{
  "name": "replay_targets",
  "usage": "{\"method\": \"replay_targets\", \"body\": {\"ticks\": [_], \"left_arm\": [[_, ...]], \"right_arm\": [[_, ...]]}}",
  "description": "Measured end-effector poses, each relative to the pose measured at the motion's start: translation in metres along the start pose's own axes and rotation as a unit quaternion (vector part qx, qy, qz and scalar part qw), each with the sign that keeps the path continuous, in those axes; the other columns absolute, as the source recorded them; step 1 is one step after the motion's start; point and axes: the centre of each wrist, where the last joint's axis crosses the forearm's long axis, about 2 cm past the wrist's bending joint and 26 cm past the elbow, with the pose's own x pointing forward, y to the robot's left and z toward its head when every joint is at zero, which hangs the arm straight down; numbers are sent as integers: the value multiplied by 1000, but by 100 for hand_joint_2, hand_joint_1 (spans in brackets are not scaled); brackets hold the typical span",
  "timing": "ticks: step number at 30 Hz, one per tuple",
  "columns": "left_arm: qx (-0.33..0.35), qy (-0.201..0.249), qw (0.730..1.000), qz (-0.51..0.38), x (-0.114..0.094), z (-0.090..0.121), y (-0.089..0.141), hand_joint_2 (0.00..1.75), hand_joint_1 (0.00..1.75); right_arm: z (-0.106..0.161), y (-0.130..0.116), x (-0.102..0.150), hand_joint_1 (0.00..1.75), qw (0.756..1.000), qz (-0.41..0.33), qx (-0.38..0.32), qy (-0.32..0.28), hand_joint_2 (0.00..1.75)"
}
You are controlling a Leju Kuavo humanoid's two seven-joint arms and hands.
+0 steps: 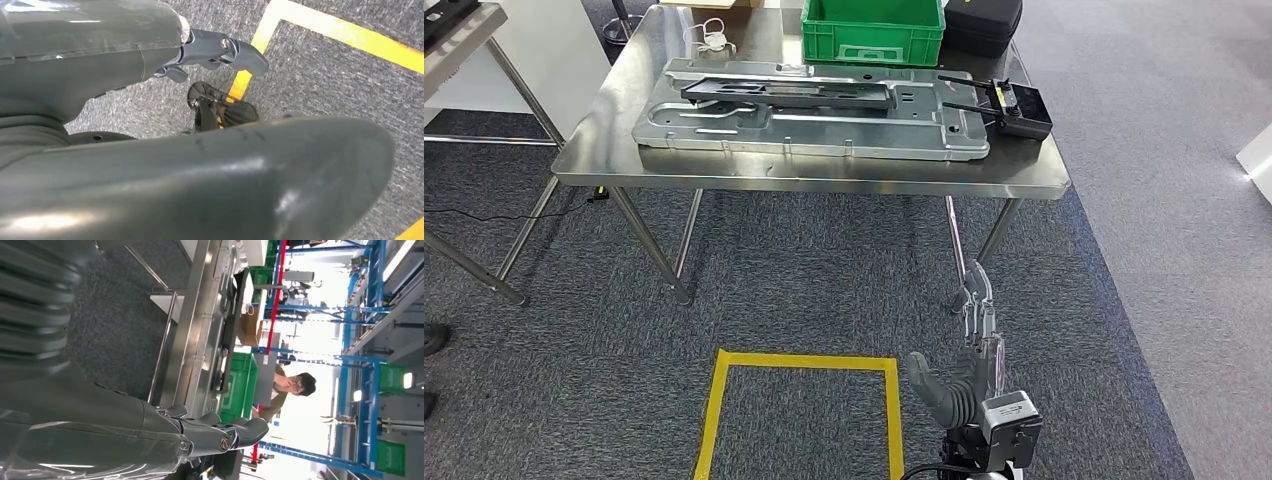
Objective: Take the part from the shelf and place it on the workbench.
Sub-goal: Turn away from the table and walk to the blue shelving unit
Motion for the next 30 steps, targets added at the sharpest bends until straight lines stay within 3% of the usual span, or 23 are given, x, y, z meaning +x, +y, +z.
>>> {"method": "replay_targets", "body": {"ticks": [30], "left_arm": [[-8,-2,1000,-3,0,0,0,0,0]], "right_arm": [[-6,-17,13,0,998,28,-55,-33,0]]}}
